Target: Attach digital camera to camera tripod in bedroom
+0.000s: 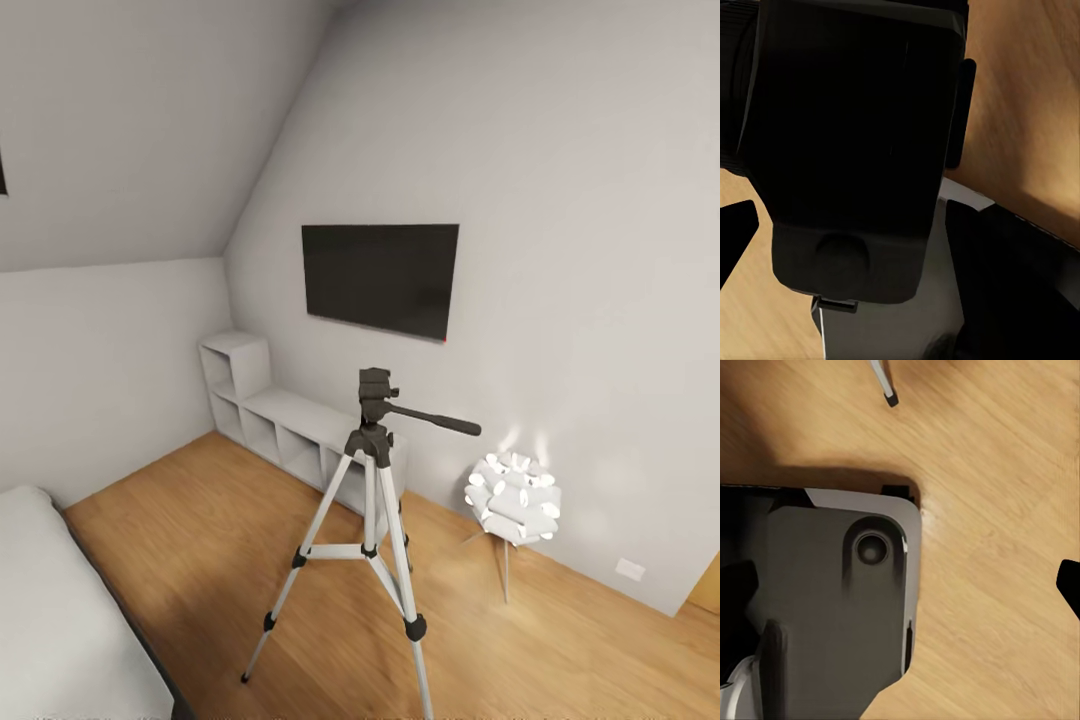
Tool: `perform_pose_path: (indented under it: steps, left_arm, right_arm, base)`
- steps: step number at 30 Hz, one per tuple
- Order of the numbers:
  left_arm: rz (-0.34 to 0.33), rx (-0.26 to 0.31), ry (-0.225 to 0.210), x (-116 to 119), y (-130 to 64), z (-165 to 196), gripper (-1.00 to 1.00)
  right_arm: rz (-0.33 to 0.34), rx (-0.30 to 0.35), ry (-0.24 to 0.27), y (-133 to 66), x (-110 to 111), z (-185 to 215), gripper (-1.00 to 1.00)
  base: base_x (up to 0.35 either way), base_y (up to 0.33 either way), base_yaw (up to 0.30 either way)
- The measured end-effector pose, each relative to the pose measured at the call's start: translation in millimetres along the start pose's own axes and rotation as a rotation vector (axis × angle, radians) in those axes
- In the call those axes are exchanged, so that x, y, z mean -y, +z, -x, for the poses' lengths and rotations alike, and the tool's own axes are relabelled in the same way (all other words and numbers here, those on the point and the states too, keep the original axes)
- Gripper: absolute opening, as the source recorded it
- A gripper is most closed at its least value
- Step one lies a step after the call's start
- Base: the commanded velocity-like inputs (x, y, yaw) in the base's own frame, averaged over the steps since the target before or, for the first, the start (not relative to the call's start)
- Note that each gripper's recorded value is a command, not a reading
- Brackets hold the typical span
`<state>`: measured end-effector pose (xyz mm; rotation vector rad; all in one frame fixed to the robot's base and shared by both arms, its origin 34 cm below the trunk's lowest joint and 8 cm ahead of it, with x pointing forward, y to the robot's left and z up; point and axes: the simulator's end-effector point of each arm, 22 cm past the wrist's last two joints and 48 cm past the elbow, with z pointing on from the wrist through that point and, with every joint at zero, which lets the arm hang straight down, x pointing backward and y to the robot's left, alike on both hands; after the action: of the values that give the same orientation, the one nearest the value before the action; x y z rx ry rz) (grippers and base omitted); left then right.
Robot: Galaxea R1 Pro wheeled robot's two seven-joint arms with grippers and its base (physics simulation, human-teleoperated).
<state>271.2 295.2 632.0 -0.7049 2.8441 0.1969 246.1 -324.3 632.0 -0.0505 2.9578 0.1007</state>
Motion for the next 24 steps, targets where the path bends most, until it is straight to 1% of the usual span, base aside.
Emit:
perform_pose_path:
  steps: [24]
  left_arm:
    - [0.017,-0.035,0.007,-6.2,3.3,-13.9,-1.0]
  right_arm:
    - [0.0,-0.042,0.003,2.1,0.4,-15.8,1.0]
  base:
    - [0.0,0.0,0.0]
